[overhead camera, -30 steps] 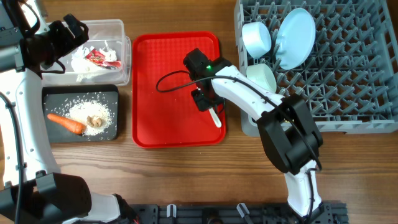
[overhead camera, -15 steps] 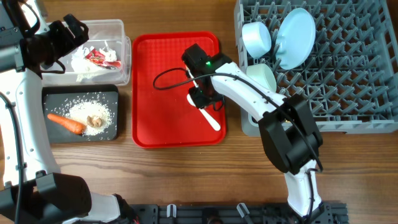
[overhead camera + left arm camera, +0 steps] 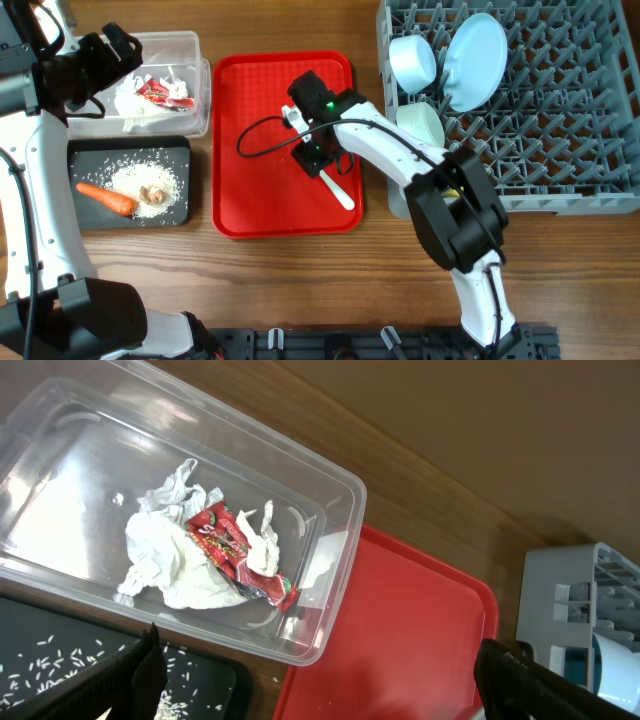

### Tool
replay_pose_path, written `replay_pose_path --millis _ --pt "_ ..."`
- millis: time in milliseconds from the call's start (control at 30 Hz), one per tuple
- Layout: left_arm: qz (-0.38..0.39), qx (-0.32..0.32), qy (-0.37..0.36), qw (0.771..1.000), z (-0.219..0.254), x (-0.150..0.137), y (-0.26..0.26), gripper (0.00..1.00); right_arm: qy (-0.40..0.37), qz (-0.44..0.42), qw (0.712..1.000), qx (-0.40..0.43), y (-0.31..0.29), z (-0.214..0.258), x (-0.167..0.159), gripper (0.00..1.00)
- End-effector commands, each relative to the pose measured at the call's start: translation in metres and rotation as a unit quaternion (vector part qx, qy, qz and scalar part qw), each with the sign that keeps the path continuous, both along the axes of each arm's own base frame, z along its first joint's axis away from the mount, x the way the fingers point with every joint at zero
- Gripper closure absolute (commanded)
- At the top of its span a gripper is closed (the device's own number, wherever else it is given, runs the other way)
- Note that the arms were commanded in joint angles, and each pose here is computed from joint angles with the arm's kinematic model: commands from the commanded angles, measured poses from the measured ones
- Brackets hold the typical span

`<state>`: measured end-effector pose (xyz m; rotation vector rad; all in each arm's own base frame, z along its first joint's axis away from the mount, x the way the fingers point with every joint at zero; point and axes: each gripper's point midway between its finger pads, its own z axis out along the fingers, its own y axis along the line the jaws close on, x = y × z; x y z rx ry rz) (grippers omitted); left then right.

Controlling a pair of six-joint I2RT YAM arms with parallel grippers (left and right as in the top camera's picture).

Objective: Sort waste into correct bins and load items into the dishwasher rack
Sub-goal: 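Carry the spoon to the rack and lay it down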

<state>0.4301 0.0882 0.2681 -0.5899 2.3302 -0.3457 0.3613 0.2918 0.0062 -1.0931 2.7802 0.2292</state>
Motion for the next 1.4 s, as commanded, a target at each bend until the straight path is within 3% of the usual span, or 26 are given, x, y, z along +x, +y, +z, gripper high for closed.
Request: replay_pose_path --millis 0,267,500,600,767,1000,1100,1167,1200,1367 --pt "0.001 0.005 -0.003 1.0 0.002 0.001 0.002 0.0 0.026 0.022 0.999 0.007 0.007 -0.019 -0.008 0.43" --pt "0.001 0.005 -0.003 1.0 0.002 0.001 0.002 0.0 0.029 0.02 0.999 0.006 0.008 -0.024 -0.008 0.71" --pt "0.001 0.005 -0.003 1.0 0.002 0.001 0.002 0.0 0.044 -0.006 0.999 -0.002 -0.003 -0.025 -0.009 0.81" --pt "0.001 0.005 -0.003 1.0 0.002 0.001 0.002 0.0 0.05 -0.022 0.998 -0.004 -0.009 -0.02 -0.008 0.94" --pt "0.001 0.005 -0.003 1.0 0.002 0.001 0.002 0.0 0.024 -0.042 0.999 0.018 -0.011 0.031 0.005 0.96" --pt "0.001 0.005 -0.003 1.0 0.002 0.001 0.002 0.0 -0.097 -0.058 0.988 0.11 -0.008 0.18 0.025 0.96" --pt "0.001 0.005 -0.003 1.0 0.002 0.001 0.002 0.0 -0.167 -0.097 0.972 0.13 -0.049 0.244 0.034 0.96" --pt "0.001 0.005 -0.003 1.0 0.002 0.001 0.002 0.0 -0.206 -0.141 0.962 0.108 -0.09 0.268 0.042 0.96" --pt "0.001 0.005 -0.003 1.0 0.002 0.001 0.002 0.0 -0.24 -0.191 0.949 0.065 -0.141 0.281 0.051 0.96" --pt "0.001 0.005 -0.003 1.0 0.002 0.001 0.002 0.0 -0.221 -0.298 0.929 0.017 -0.237 0.274 0.057 0.96"
